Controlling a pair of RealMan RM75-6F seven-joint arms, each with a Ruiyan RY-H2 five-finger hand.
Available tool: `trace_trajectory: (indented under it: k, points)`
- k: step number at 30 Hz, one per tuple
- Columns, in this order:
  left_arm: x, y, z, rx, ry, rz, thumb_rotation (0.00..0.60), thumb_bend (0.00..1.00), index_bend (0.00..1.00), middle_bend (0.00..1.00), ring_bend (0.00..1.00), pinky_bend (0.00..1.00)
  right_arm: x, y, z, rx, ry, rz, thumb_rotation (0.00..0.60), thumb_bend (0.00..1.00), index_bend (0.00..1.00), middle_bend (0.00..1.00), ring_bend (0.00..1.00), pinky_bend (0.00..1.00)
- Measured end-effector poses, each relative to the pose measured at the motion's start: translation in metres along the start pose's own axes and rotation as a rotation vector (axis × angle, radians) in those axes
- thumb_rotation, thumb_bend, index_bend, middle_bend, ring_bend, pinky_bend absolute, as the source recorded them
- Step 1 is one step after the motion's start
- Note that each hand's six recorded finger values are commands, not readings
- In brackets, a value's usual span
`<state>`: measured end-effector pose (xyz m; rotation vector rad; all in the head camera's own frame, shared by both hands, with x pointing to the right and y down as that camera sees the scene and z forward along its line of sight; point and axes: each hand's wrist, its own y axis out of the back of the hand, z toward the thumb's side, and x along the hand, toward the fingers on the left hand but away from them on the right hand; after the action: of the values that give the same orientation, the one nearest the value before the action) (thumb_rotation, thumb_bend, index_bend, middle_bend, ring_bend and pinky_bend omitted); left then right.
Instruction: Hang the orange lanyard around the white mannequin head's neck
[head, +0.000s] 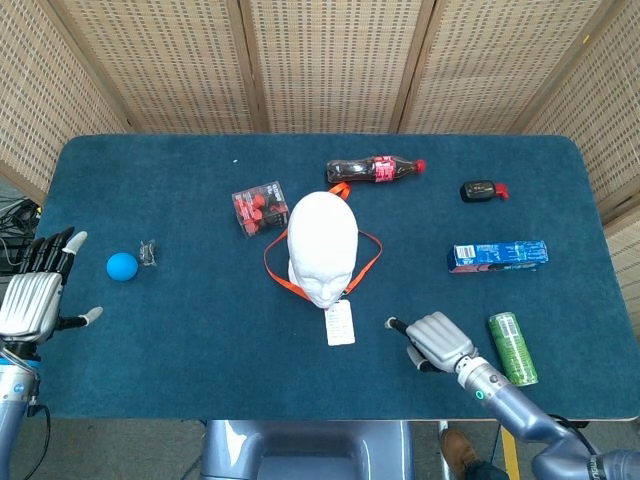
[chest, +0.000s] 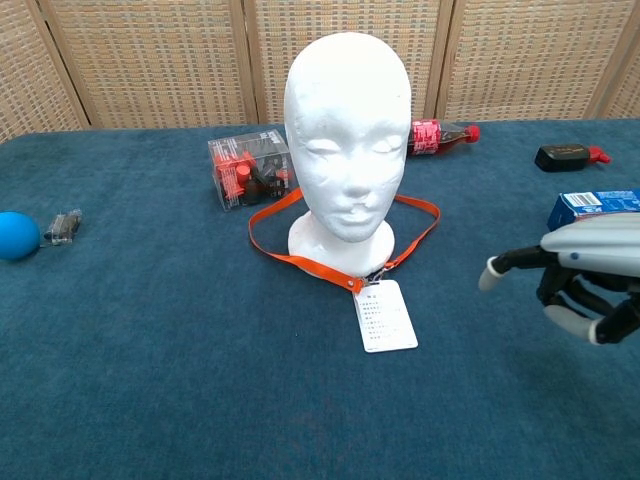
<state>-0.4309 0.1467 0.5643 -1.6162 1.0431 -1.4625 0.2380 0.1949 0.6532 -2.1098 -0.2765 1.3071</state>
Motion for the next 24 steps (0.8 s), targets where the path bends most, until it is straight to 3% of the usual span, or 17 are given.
trace_trajectory:
  k: [7,13,24]
  points:
    - [0.004,-0.002,0.000,-0.018,0.003,-0.019,0.600,0.01,0.00,0.00,0.00,0.00,-0.039,-0.007,0.033,-0.007,0.044,0.025,0.600,0.81,0.23,0.78,0.73,0.92]
    - [0.005,-0.005,0.001,-0.010,0.004,-0.033,0.600,0.01,0.00,0.00,0.00,0.00,-0.063,-0.012,0.045,-0.003,0.019,0.042,0.600,0.81,0.23,0.78,0.73,0.92]
    - [0.005,-0.005,0.001,-0.008,0.008,-0.037,0.600,0.01,0.00,0.00,0.00,0.00,-0.072,-0.021,0.054,0.025,-0.004,0.083,0.600,0.81,0.28,0.78,0.73,0.92]
